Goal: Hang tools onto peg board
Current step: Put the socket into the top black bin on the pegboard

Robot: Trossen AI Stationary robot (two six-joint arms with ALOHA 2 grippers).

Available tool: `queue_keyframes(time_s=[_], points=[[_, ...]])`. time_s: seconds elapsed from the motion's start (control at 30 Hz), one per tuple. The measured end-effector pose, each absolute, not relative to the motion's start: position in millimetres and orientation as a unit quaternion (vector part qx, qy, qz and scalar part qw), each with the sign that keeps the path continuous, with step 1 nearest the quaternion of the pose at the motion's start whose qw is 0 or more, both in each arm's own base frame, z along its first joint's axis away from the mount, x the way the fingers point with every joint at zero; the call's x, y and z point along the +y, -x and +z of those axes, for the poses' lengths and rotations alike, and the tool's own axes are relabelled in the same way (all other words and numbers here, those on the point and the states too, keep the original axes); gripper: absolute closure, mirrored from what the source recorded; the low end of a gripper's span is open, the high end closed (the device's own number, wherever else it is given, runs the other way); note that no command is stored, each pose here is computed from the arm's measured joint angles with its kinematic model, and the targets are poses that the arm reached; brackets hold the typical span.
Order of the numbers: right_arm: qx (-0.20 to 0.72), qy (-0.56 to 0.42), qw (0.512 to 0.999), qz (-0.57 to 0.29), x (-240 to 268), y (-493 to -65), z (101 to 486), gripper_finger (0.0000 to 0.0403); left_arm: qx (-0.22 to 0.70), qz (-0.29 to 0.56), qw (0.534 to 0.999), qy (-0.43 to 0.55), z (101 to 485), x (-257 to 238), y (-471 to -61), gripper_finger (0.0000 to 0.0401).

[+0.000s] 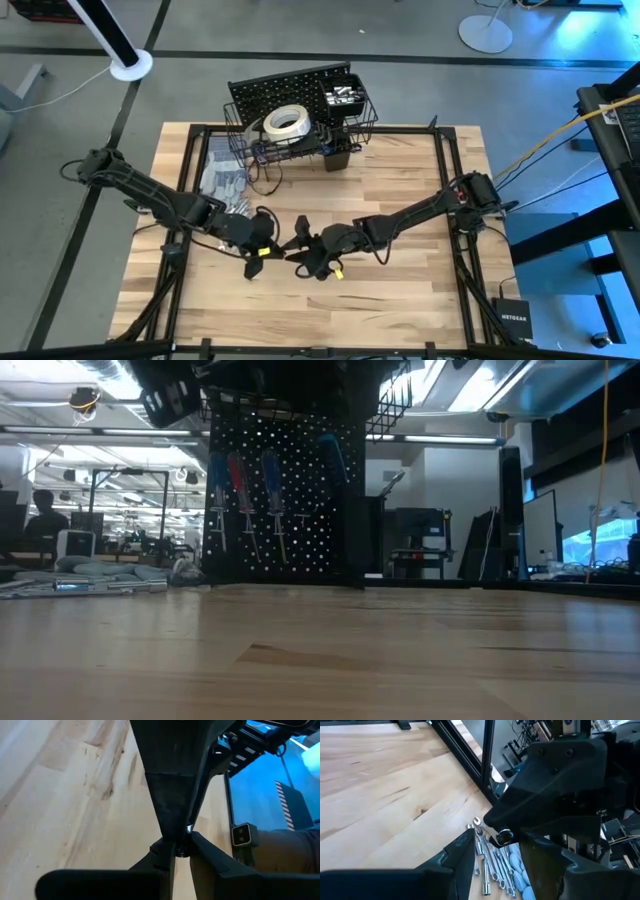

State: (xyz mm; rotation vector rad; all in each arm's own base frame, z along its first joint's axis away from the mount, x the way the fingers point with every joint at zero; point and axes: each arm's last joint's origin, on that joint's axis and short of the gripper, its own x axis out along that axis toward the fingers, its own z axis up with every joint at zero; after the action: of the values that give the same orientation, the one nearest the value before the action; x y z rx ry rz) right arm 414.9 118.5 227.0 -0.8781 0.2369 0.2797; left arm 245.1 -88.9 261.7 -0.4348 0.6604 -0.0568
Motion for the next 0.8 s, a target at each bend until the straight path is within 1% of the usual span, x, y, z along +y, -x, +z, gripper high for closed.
queue_keyframes(time_s=[0.13,0.23,0.33,0.5,0.6,0.8], points=[[0.119,0.423,0.888,0.132,116.2,-415.2,226.3,0.0248,0.323,-0.026,0.922,0.21,261.0,-87.1,-245.8,0.0372],[0.119,0.424,0.889,0.127,114.9,-415.5,227.0,0.0262,0.319,-0.028,0.923,0.212,261.6,-87.5,-246.2,0.0369],[0.118,0.423,0.889,0.128,113.1,-416.0,227.3,0.0289,0.319,-0.027,0.923,0.211,261.6,-87.2,-246.2,0.0366],[0.112,0.423,0.889,0.133,113.9,-416.0,227.7,0.0345,0.317,-0.029,0.924,0.213,262.0,-87.0,-246.6,0.037],[0.113,0.422,0.889,0.134,113.6,-415.9,227.3,0.0367,0.318,-0.029,0.923,0.213,261.9,-86.7,-246.7,0.0367],[0.113,0.422,0.89,0.133,113.6,-415.9,227.5,0.0368,0.315,-0.025,0.925,0.212,262.2,-86.5,-246.9,0.0349]])
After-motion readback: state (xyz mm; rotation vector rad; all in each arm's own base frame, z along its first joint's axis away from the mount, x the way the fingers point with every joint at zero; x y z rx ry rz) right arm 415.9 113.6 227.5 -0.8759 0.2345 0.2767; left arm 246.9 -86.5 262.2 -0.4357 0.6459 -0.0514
